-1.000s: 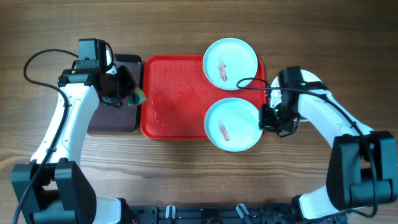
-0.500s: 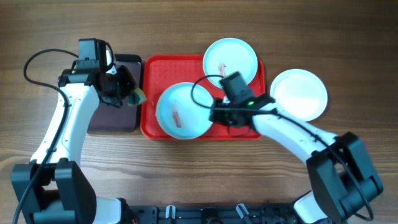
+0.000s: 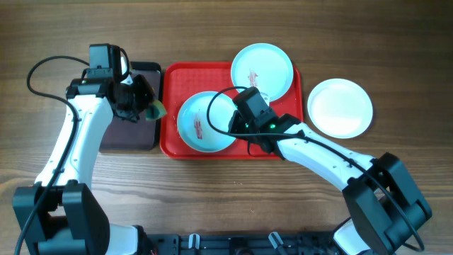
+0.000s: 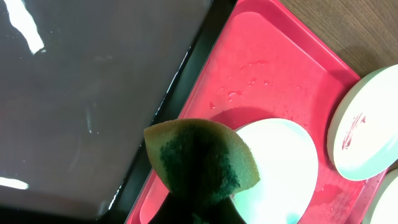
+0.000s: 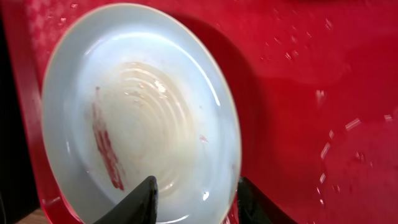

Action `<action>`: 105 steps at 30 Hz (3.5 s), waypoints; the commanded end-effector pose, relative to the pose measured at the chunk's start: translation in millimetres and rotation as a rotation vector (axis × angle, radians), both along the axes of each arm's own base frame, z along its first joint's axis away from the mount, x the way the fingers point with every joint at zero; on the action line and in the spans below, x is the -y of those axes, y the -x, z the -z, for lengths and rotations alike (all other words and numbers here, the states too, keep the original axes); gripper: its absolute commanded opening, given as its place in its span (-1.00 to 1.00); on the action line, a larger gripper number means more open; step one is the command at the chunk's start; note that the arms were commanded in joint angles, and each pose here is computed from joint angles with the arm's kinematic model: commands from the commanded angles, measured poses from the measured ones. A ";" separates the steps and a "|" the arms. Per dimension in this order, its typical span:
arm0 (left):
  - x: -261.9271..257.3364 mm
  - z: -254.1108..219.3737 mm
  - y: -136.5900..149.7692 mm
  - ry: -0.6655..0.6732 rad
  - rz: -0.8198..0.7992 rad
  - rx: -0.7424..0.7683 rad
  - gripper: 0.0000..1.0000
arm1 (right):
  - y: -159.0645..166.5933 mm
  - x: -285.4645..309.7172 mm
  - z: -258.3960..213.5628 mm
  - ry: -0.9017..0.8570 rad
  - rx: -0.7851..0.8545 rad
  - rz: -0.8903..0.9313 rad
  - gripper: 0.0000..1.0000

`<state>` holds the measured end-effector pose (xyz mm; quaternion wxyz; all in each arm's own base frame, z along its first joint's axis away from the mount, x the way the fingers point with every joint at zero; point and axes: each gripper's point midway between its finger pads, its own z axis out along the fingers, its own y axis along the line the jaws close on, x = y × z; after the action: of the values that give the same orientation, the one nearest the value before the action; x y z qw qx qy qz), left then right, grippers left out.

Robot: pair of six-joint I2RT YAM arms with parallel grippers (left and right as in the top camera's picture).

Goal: Clean dirty plates on tray and stack at the side
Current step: 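Pinch the lower blue plate rim and drag it toward tray center, then move the sponge with left gripper onto the blue plate, then scrub the blue plate with the sponge while right gripper holds rim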

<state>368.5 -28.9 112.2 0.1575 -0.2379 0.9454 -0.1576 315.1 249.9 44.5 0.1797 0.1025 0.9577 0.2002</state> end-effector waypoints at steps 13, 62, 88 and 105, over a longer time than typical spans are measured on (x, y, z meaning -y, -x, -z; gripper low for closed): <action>2.1 1.6 -0.8 0.002 -0.005 -0.005 -0.92 | -38.1 -2.2 21.0 0.048 0.059 -0.434 -0.14; 164.3 122.8 47.7 0.138 0.806 -0.155 -0.92 | -23.4 2.0 55.7 -0.006 -0.170 -0.215 -0.91; 55.5 141.4 17.2 -0.473 0.211 -0.252 -0.92 | -24.0 3.1 56.3 0.000 -0.168 -0.212 -0.91; 174.5 112.7 90.7 0.277 0.814 -0.316 -0.92 | -20.4 2.2 58.3 -0.009 -0.187 -0.217 -0.91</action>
<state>309.7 -172.7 5.0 -0.0431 0.0590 0.9774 -0.1985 339.9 253.4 1.1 0.0837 0.0086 0.9706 0.2253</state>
